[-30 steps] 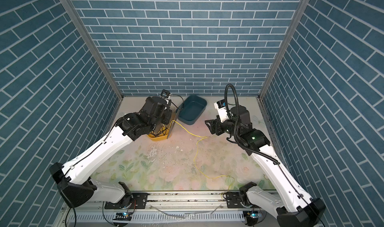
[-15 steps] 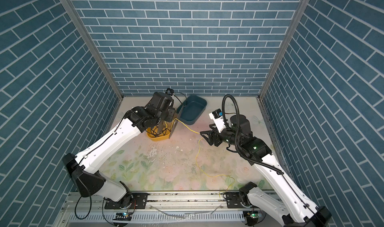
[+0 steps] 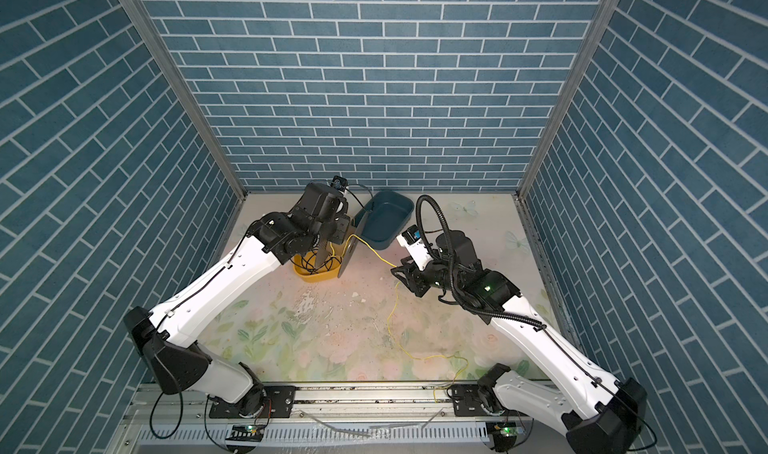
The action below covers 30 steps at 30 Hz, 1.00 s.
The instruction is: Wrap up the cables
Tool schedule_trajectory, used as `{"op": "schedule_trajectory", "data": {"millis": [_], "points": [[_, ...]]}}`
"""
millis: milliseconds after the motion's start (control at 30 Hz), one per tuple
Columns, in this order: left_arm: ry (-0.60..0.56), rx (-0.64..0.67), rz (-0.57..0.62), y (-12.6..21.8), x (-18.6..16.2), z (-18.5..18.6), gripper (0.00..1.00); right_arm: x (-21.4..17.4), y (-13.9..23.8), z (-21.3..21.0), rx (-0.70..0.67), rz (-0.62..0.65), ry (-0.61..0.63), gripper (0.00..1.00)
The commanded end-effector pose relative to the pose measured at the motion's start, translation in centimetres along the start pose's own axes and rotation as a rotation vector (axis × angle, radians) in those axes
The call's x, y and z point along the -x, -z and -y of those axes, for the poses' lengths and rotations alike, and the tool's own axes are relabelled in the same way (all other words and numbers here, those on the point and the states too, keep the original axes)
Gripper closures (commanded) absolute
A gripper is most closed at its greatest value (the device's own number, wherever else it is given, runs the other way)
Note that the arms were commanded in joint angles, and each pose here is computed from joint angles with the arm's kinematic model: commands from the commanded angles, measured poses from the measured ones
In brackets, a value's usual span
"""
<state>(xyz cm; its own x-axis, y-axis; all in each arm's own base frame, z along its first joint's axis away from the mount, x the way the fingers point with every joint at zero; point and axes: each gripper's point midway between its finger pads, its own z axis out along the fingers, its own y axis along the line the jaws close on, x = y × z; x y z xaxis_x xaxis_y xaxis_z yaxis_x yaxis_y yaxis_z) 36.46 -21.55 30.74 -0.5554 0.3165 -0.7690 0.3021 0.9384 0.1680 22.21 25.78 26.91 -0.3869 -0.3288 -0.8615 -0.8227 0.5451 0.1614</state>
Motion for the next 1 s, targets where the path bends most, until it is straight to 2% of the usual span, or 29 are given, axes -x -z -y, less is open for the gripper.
{"op": "schedule_trajectory", "data": {"millis": [0, 133, 267, 500, 800, 967], "points": [[0.045, -0.012, 0.055, 1.4, 1.8, -0.9, 1.00, -0.7, -0.2, 0.5, -0.030, -0.004, 0.020, 0.76], [0.049, -0.015, 0.045, 1.3, 1.4, -1.1, 1.00, -0.5, 0.3, 0.5, -0.040, 0.025, 0.011, 1.00], [0.039, -0.041, 0.035, 1.4, 1.1, -0.8, 1.00, 0.0, 0.4, 1.6, -0.106, 0.046, -0.014, 1.00], [0.002, -0.080, 0.013, 2.3, -0.3, -0.6, 1.00, 2.5, 0.8, 5.8, -0.328, 0.053, 0.006, 1.00], [0.024, -0.103, 0.068, 4.8, 0.4, -1.1, 1.00, 5.9, 0.3, 11.8, -0.503, 0.085, -0.041, 1.00], [0.053, -0.160, 0.104, 5.7, 1.3, -0.5, 1.00, 6.4, -0.7, 15.0, -0.595, 0.086, -0.067, 1.00]]}}
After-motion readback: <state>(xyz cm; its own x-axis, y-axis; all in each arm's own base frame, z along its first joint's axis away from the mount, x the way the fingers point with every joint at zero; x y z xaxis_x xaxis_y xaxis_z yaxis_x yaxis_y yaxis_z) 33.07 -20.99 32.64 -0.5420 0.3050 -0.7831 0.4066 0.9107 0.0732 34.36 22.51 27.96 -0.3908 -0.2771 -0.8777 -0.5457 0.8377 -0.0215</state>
